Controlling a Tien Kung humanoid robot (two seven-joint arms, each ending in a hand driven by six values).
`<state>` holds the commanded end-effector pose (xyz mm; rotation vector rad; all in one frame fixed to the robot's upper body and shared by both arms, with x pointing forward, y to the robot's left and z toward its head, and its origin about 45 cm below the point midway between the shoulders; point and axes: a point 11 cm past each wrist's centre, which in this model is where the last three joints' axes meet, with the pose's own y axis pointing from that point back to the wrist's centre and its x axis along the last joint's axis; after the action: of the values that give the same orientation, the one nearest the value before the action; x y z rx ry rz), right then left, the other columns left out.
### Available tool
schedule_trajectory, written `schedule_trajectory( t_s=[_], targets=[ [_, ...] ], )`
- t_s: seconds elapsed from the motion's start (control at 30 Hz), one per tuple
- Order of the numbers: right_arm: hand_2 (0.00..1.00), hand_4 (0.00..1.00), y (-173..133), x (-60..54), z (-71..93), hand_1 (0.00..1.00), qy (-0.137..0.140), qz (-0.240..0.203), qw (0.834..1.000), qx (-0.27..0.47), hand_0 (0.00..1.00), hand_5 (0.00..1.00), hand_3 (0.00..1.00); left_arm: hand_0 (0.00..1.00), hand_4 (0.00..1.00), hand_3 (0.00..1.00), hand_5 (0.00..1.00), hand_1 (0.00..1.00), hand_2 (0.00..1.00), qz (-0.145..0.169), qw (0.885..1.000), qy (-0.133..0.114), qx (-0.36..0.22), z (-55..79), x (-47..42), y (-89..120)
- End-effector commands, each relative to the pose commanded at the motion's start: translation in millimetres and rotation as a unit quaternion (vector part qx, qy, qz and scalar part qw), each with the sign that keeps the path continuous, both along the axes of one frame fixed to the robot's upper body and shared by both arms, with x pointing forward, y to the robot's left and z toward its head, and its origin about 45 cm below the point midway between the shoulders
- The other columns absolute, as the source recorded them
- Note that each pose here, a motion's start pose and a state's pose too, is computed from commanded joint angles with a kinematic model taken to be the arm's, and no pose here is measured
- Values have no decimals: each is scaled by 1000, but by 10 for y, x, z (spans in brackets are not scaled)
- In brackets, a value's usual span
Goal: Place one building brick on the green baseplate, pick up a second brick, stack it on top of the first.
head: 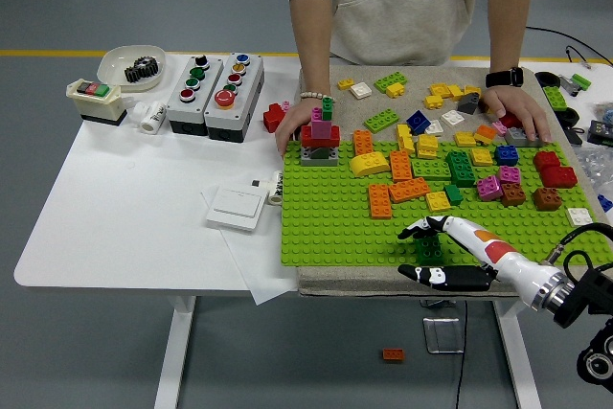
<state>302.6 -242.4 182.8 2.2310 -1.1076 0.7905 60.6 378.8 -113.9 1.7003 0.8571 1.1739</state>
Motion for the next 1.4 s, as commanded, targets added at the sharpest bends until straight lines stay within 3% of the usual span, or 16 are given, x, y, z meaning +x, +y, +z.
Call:
schedule_trajectory(
  t_s=[0.5, 0.9, 1.17, 1.4],
  targets=[
    [750, 889, -6, -46, -146, 711, 24, 4, 1000, -13, 733, 630, 680, 808, 723, 629, 678, 816, 816, -2, 1000, -2, -2, 3, 34, -9],
    [751, 889, 15, -31, -98, 711, 18, 6, 1000, -11, 733, 629, 680, 809, 722, 629, 678, 815, 814, -2, 1000, -3, -3, 5, 44, -6],
    [750, 890, 67, 52, 33, 710, -2, 7, 1000, 4, 735, 629, 680, 809, 722, 627, 677, 815, 814, -3, 1000, -4, -2, 7, 49, -4],
    [750, 889, 79, 146, -35, 710, 4, 0, 1000, 5, 736, 629, 679, 809, 722, 627, 677, 814, 814, -4, 1000, -5, -3, 9, 68, -6]
  ],
)
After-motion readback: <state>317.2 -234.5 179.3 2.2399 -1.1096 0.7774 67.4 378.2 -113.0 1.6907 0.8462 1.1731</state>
